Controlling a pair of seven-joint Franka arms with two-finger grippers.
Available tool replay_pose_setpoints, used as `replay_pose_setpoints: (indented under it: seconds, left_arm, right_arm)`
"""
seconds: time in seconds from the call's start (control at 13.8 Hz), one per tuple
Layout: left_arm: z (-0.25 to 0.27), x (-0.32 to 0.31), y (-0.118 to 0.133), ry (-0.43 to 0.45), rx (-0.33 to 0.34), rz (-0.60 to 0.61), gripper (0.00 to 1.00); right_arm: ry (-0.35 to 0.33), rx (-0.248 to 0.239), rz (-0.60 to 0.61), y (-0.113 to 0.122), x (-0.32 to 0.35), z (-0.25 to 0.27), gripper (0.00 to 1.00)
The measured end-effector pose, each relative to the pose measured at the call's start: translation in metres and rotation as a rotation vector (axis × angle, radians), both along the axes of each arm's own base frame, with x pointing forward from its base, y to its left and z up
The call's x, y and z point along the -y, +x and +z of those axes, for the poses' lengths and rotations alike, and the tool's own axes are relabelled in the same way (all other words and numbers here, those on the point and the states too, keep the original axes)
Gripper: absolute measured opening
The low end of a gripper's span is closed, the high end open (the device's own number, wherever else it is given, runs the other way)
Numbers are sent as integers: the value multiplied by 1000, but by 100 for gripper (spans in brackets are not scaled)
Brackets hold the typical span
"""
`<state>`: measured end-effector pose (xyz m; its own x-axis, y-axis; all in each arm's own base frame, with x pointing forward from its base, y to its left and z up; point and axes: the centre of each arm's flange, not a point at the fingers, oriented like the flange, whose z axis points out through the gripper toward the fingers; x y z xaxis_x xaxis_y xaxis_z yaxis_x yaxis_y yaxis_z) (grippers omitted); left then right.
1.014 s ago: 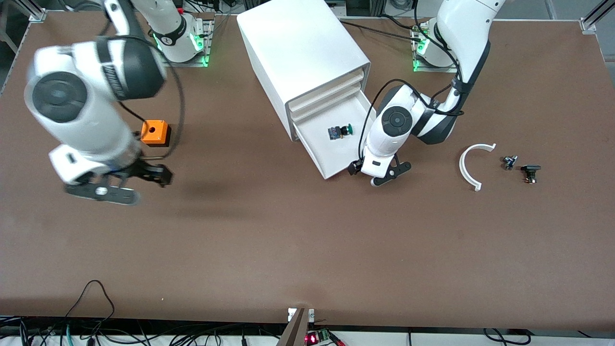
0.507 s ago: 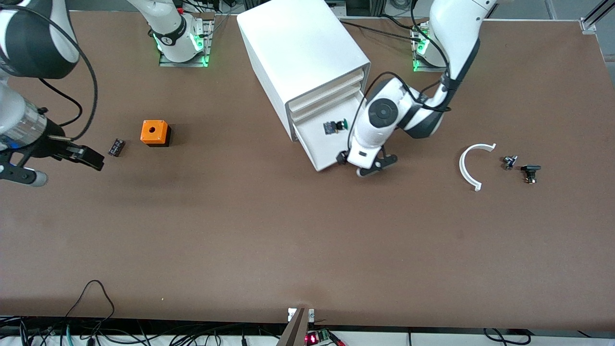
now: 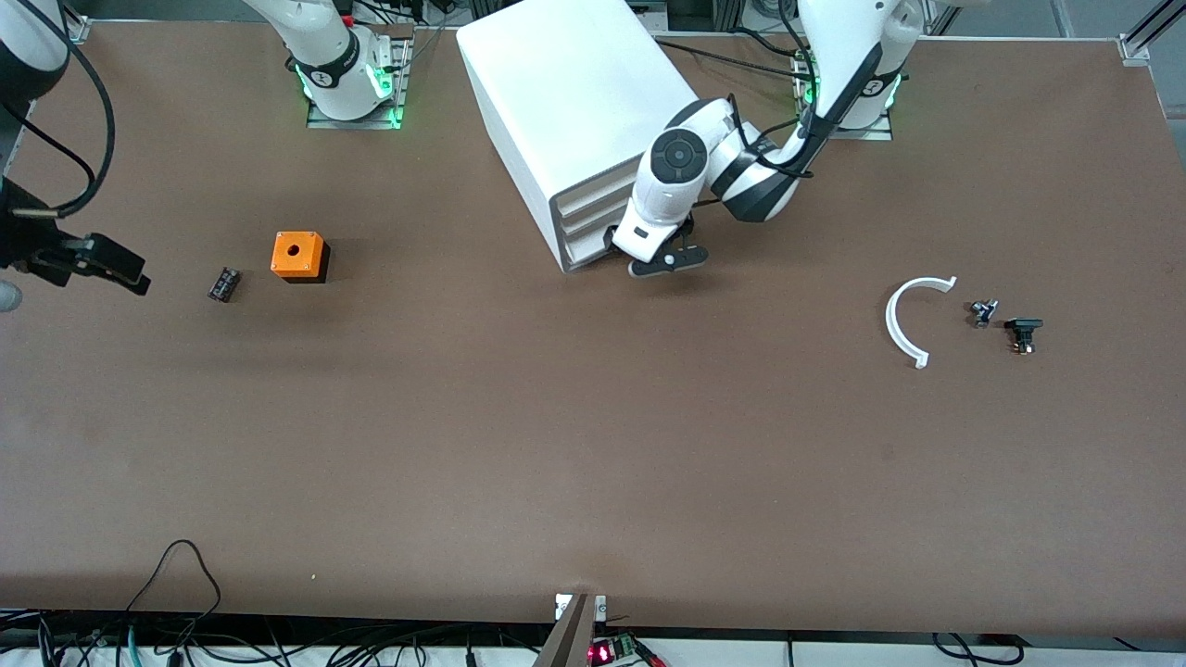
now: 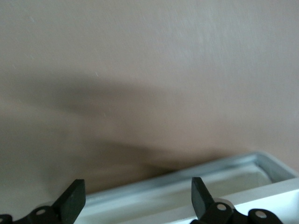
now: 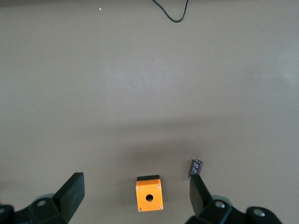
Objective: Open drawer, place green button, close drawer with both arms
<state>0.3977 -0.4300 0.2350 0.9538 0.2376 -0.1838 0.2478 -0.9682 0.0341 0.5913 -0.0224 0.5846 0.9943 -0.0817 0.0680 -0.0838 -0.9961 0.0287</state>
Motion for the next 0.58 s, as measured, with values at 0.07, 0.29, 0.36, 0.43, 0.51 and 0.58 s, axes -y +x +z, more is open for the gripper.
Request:
replay_pose_setpoints:
  seconds: [0.07,0.29,0.36,0.43,0.51,0.58]
  left_arm:
    - [0,5,-8,-2,-6,-16,100]
    - [0,7,-11,-4,-8,-23,100]
    - [0,7,-11,-5,-7,-23,100]
    - [2,7,-11,-6,-3,-22,100]
    - [7,6,-8,-10,5,-17,100]
    - [14,2,-1,-17,21,-5,100]
  right_arm:
    - [1,2,4,-7,2,4,100]
    - [4,-23,-6,-20,13,1,100]
    - [6,-31,-7,-25,14,-1,100]
    - [9,-41,-7,-32,14,-5,100]
    - [12,-49,-7,-40,14,-7,100]
    - [15,-54,-6,-47,14,-7,100]
